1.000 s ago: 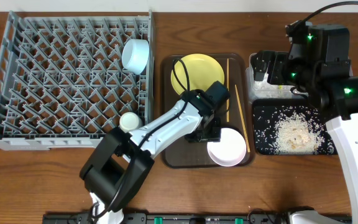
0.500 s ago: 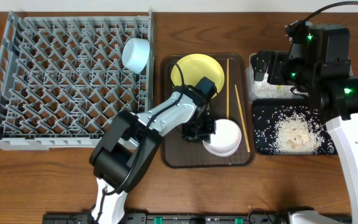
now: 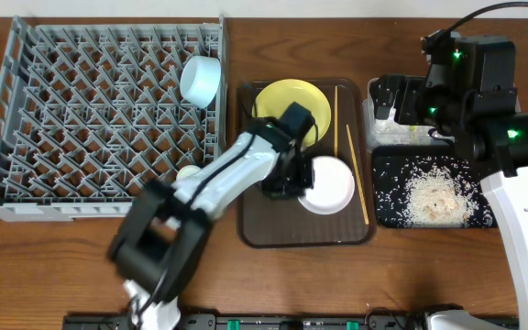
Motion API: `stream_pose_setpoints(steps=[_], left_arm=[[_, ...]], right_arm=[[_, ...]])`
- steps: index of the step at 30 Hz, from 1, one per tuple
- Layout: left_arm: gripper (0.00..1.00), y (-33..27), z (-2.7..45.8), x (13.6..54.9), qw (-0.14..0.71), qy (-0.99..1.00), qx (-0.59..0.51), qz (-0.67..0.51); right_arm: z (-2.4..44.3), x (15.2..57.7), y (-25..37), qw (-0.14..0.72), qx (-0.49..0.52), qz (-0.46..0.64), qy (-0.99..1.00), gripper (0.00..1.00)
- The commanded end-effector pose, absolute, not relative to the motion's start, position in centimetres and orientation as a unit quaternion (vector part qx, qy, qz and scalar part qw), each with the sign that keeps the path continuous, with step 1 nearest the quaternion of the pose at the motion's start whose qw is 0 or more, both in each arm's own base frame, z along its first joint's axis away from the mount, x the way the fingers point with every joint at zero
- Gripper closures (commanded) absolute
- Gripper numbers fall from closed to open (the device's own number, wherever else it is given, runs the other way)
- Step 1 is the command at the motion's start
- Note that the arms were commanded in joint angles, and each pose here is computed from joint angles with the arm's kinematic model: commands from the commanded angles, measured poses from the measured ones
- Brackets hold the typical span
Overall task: Sort waste into correct bins and load items into the dishwasher
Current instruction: 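Lift the white bowl and carry it to the rack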
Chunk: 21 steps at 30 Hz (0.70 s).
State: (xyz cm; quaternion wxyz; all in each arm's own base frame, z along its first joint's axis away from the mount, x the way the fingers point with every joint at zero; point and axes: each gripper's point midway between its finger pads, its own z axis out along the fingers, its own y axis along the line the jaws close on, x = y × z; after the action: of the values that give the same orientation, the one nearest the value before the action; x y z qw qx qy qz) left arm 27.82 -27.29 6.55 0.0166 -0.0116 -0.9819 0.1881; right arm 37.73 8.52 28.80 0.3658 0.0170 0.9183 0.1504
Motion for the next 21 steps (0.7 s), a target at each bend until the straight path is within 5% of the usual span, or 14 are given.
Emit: stream_pose_setpoints(steps=[1,10,21], left_arm=[[0.93,-21.7,12.1,31.8,-0.16,-0.984,-0.028,0.075],[0.93,-5.4,24.6,34.6,-0.4,-0.841,0.051,-0.361],[0.93,0.7,27.4,35.7,-0.438,-0.68,0.124,-0.575]], right_arm=[[28.8,37.9,8.2,0.367,0.025,0.149,0.918,0.01],[28.8,37.9,8.2,0.367,0.025,0.149,0.918,0.01],[28.8,37.9,8.2,0.367,0.025,0.149,0.918,0.01]])
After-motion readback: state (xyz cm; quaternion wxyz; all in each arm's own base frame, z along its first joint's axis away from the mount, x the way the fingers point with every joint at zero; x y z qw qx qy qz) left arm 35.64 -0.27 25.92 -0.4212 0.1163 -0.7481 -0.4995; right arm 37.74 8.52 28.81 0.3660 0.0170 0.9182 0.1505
